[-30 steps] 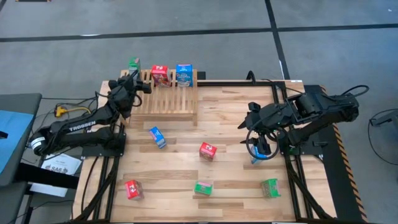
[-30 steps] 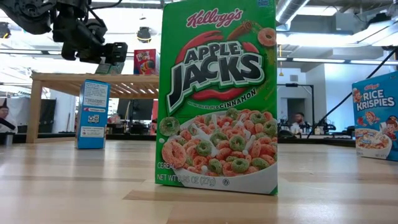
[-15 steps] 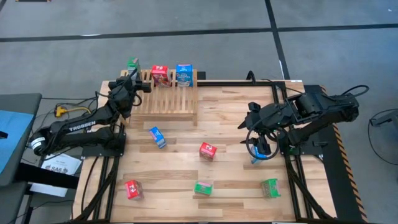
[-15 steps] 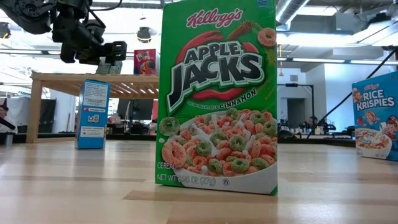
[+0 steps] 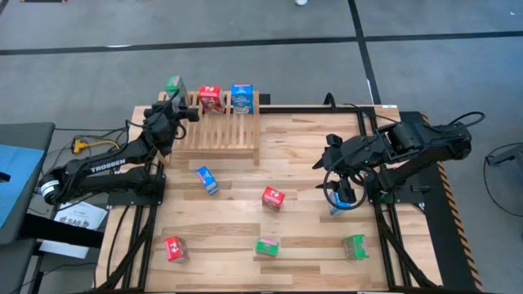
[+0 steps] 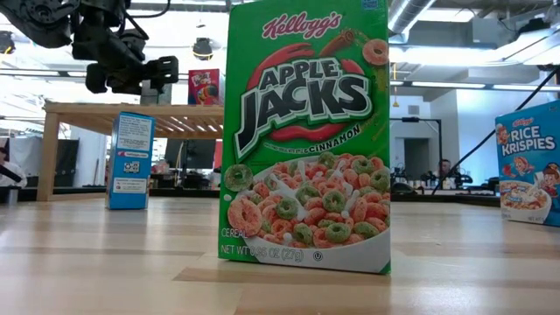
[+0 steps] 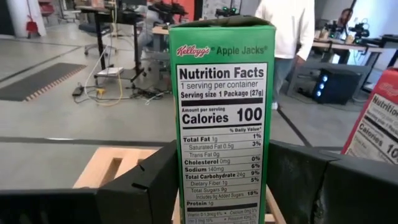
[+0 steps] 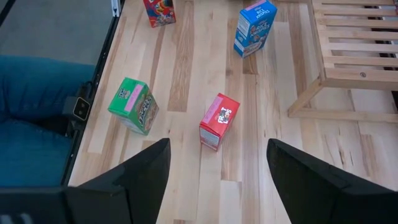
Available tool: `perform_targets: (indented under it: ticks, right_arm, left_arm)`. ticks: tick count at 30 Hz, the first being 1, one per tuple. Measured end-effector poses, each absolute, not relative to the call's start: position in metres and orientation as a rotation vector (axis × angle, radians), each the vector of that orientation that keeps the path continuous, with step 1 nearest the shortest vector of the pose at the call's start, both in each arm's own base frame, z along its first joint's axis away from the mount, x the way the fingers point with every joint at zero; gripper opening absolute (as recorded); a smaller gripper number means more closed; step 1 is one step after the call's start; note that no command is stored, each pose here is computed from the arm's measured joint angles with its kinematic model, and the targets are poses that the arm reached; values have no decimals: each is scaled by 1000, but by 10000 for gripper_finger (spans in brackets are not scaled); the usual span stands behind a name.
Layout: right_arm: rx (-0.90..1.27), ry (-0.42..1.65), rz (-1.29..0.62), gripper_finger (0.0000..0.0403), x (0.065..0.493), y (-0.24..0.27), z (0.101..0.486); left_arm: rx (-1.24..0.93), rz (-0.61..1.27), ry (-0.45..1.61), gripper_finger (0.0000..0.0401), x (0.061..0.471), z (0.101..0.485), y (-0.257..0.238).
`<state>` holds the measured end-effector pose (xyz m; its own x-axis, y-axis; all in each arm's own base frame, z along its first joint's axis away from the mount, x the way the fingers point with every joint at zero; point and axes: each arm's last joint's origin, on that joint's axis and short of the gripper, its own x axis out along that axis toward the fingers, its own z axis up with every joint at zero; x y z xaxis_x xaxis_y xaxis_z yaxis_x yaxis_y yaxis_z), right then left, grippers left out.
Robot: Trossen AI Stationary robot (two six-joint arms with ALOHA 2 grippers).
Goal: Stack cereal on shelf
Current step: Put the top right green cereal box on the shelf
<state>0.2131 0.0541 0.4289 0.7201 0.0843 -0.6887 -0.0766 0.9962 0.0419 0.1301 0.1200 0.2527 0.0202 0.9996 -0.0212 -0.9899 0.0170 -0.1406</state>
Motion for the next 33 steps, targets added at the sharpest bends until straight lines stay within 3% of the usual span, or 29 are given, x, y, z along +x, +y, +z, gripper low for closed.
perform_targets:
  ticks: [16,27,33]
  right_arm:
    - [11,762,88,292,213,54,429]
    - [11,761,88,292,213,54,429]
    - [12,761,88,292,213,54,429]
  left_arm:
    - [-83,1471,24,199,132,247,120]
    - [-85,1467,26,259,132,247,120]
    - [-108,1461,-20,270,128,252,116]
